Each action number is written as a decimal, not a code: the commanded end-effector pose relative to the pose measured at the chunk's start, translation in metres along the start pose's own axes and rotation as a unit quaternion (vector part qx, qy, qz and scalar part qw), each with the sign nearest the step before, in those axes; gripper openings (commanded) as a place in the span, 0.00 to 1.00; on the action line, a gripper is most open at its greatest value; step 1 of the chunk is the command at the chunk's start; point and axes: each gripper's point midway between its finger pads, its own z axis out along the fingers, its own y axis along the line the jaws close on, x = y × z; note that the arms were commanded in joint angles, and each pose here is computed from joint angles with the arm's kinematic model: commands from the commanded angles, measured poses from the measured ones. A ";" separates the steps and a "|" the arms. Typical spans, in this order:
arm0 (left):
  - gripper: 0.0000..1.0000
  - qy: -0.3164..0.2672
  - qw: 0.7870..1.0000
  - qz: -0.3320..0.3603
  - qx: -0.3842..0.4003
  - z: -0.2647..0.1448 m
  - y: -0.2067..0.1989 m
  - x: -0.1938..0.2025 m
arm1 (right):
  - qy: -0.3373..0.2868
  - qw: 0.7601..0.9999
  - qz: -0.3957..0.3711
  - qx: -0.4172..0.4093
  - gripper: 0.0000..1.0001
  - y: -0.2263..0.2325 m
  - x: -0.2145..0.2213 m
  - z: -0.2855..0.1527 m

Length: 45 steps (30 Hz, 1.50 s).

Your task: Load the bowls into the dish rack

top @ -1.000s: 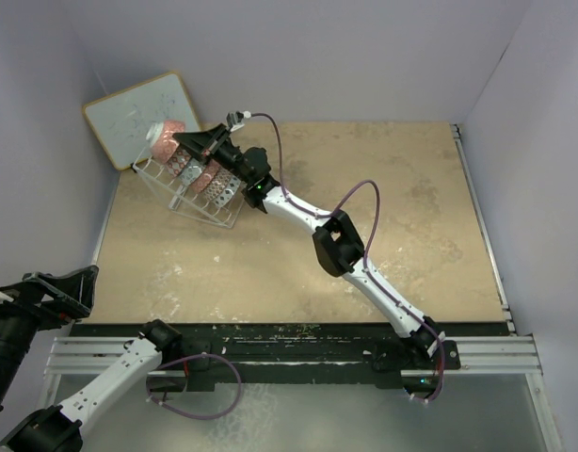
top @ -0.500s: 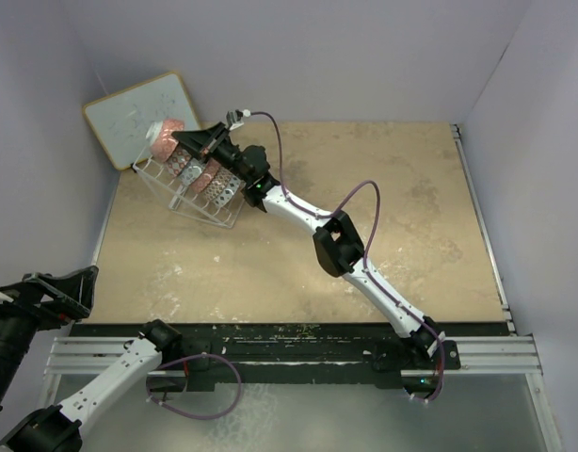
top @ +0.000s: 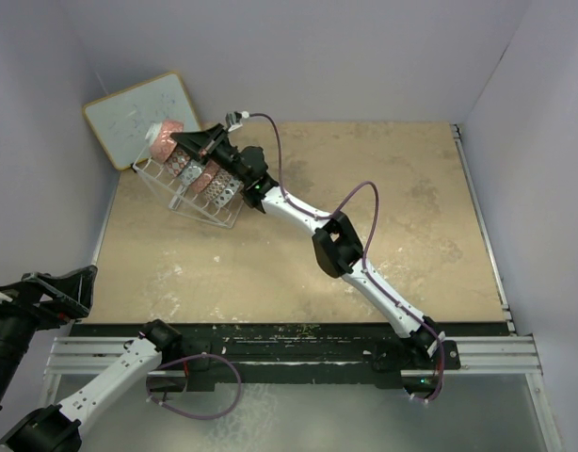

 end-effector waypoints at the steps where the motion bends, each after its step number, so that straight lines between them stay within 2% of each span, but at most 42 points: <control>1: 0.99 -0.018 1.000 -0.002 0.004 -0.002 0.001 -0.009 | -0.012 0.997 -0.019 -0.068 0.05 0.055 -0.002 0.009; 27: 0.99 -0.020 1.000 -0.008 0.002 -0.007 0.006 -0.007 | -0.011 0.999 -0.013 -0.041 0.13 0.041 0.000 0.009; 34: 0.99 -0.022 1.000 -0.009 -0.001 -0.008 0.008 -0.007 | -0.025 0.999 -0.023 -0.034 0.07 0.040 -0.005 0.012; 45: 0.99 -0.023 1.000 -0.008 0.000 -0.008 0.008 -0.009 | -0.056 0.998 -0.026 -0.002 0.12 0.036 -0.010 0.018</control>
